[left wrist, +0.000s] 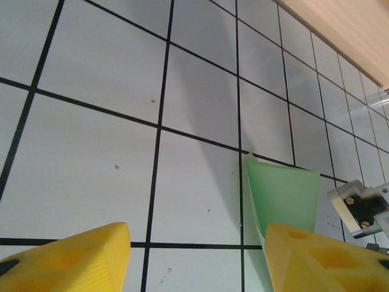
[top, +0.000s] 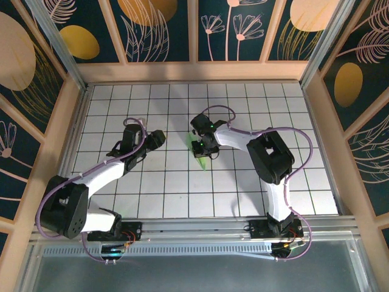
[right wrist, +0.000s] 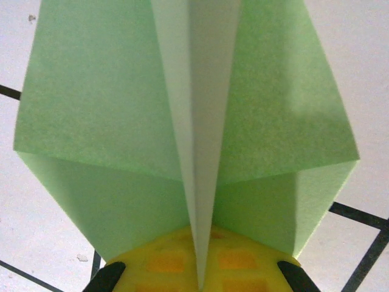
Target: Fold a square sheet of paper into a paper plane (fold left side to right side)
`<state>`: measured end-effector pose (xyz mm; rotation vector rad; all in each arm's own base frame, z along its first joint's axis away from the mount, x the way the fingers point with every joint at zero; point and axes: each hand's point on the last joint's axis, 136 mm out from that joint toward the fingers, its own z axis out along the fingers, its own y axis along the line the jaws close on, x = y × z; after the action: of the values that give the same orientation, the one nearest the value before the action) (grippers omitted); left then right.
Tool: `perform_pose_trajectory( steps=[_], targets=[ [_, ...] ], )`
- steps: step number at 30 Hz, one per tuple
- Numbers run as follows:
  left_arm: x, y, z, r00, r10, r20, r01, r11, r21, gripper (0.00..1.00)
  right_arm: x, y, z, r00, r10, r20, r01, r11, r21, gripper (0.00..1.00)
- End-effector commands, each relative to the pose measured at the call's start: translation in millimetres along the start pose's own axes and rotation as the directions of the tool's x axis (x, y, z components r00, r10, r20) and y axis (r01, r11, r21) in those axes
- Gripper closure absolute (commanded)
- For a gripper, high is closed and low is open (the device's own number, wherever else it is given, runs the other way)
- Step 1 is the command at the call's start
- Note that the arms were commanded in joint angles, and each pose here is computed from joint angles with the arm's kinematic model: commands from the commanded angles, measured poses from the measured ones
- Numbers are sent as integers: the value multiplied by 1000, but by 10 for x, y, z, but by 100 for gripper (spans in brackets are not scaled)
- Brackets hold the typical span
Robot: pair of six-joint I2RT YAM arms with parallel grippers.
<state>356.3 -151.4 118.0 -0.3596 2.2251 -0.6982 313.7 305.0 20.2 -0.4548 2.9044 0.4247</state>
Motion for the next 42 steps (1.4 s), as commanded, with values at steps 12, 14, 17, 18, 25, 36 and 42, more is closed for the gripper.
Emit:
perform_pose_trajectory(
  steps=[12, 14, 17, 18, 25, 36, 42],
  targets=[
    [-316, -7, -314, 986, 112, 123, -103, 992, -73, 36, 18, -140, 165, 998, 61, -28, -57, 990, 130, 89],
    [-341, -13, -342, 984, 120, 131, -110, 991, -78, 36, -38, -117, 109, 997, 72, -3, -71, 990, 118, 92],
    [-374, -17, -372, 981, 132, 141, -121, 989, -87, 35, -135, -156, -29, 995, 93, 33, -97, 986, 132, 97],
    [-381, -20, -379, 981, 136, 142, -124, 988, -89, 35, -171, -207, -85, 993, 105, 44, -111, 983, 144, 98],
    [-400, -31, -396, 979, 149, 142, -137, 986, -92, 34, -366, -638, -361, 969, 218, 116, -237, 954, 183, 98],
    [-358, -16, -364, 982, 146, 122, -136, 987, -92, 34, -414, -886, -243, 965, 240, 102, -256, 945, 204, 96],
    [-351, -18, -350, 983, 143, 114, -133, 987, -92, 34, -366, -918, -163, 966, 239, 95, -254, 945, 205, 81]
  ],
)
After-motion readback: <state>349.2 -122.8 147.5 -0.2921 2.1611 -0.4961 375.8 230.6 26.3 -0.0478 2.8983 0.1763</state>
